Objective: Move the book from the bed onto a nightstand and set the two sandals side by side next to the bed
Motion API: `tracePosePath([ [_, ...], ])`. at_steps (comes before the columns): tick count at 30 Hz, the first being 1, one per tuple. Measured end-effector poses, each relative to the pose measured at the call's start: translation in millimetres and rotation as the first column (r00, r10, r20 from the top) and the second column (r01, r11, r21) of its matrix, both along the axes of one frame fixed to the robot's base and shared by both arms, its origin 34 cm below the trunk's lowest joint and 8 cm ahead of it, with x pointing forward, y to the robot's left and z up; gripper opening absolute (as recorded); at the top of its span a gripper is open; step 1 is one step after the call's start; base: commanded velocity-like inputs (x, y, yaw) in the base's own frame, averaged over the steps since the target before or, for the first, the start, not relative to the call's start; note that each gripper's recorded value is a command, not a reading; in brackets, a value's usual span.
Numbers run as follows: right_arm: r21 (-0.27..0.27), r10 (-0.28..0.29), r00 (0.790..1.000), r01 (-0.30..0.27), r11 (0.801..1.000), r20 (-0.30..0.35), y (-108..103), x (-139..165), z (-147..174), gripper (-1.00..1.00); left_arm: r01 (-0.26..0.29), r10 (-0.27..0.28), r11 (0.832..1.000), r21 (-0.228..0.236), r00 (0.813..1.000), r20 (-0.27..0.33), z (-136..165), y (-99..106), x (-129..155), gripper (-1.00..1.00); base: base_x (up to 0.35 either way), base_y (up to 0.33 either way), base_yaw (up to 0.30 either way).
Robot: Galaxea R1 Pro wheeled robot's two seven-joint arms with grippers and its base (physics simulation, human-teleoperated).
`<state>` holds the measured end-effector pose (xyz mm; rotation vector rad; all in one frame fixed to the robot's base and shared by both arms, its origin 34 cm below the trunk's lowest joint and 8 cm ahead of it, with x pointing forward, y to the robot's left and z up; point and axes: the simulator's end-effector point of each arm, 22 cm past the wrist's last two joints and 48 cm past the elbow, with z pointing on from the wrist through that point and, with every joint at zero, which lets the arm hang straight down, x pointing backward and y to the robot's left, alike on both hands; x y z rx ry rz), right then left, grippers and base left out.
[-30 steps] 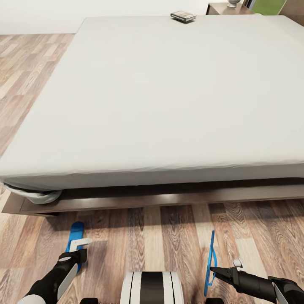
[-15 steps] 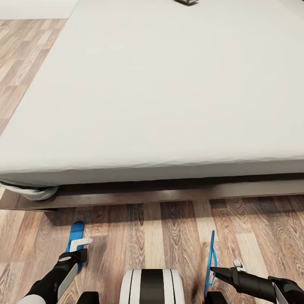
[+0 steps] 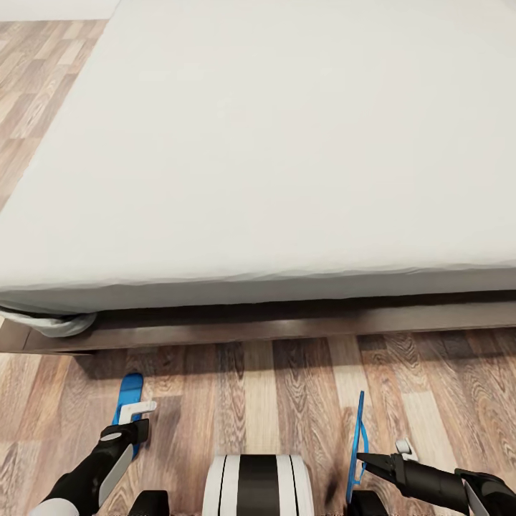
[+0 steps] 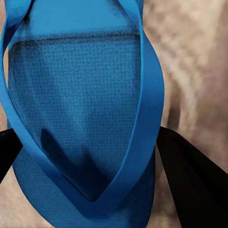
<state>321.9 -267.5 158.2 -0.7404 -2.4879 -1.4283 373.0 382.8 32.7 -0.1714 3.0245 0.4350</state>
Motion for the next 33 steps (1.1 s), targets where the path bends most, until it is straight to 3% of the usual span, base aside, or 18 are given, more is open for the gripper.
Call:
tracePosePath([
  [33, 0.000, 0.000, 1.000, 0.000, 1.000, 0.012, -0.3, 4.0, 3.2, -1.00, 0.007, -0.007, 1.000, -0.007, 1.000, -0.001, 1.9, -1.0, -0.5, -1.00, 0.000, 0.000, 0.000],
])
